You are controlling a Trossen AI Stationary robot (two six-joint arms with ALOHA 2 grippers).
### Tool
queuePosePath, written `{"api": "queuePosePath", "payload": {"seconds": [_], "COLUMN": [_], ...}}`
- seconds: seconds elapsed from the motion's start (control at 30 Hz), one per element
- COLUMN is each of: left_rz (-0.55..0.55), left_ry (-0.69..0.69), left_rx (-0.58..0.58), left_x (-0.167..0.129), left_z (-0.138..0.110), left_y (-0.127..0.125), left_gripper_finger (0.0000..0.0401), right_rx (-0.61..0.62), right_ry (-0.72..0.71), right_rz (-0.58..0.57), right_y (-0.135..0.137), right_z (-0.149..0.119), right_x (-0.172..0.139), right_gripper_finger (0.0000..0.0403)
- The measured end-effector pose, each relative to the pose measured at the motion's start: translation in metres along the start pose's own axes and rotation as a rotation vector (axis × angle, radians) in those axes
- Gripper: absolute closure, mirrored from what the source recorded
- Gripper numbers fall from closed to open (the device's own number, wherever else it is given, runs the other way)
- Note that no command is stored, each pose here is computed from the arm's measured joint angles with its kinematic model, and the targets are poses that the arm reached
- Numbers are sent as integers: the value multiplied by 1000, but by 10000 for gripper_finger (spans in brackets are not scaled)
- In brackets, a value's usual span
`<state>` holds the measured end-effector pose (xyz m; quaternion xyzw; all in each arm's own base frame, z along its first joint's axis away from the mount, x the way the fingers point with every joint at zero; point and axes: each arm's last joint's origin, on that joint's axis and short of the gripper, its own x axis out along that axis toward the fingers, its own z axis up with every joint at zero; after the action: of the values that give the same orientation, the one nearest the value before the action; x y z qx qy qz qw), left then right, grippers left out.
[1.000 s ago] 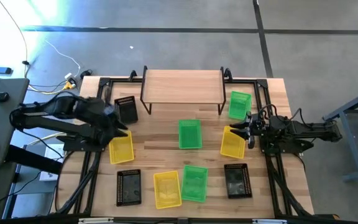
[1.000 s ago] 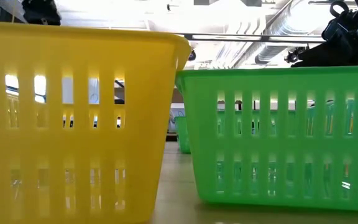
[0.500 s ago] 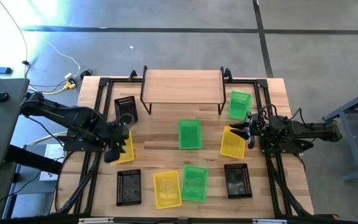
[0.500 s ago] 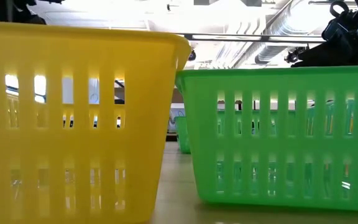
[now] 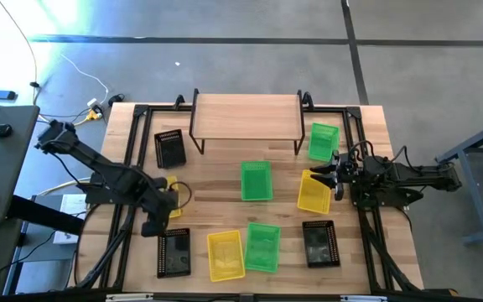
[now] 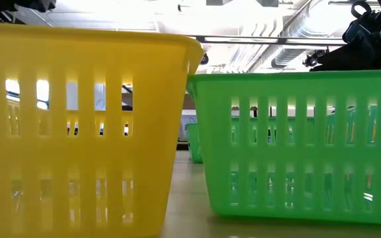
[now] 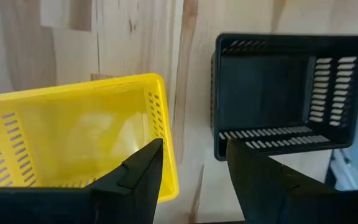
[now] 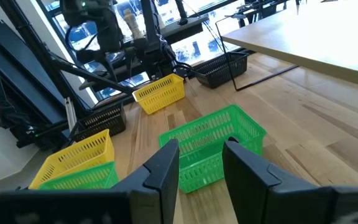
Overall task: Stack baskets on shelf by color
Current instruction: Put the top left yellow bin on the shelf
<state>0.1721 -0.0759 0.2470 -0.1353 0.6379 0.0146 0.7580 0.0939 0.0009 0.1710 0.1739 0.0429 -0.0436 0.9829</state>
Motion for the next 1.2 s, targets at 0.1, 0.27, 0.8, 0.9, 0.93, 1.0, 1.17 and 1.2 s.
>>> {"api": "queuePosePath", "payload": {"seconds": [0.1, 0.27, 0.8, 0.9, 0.93, 1.0, 1.17, 1.2], "left_rz": [28, 75, 248, 264, 269, 275, 280, 279], "left_ry": [42, 106, 236, 256, 262, 269, 275, 275], "left_rx": [10, -4, -88, -89, -89, -89, -89, -89], "left_x": [10, 26, 71, 77, 78, 80, 82, 82], "left_z": [2, 6, 18, 18, 18, 19, 19, 19], "left_y": [-5, -10, -13, -14, -14, -14, -14, -14], "left_gripper_finger": [234, 234, 234, 240, 245, 260, 319, 335], "right_rx": [0, 0, 0, 0, 0, 0, 0, 0], "right_ry": [0, 0, 0, -1, -1, 0, 0, -1], "right_rz": [0, 1, 1, 0, 1, 0, 1, 0], "right_y": [0, 0, 0, 0, 0, 0, 0, 0], "right_z": [0, 0, 0, 0, 0, 0, 0, 0], "right_x": [0, 0, 0, 0, 0, 0, 0, 0], "right_gripper_finger": [293, 293, 293, 293, 293, 293, 293, 293]}}
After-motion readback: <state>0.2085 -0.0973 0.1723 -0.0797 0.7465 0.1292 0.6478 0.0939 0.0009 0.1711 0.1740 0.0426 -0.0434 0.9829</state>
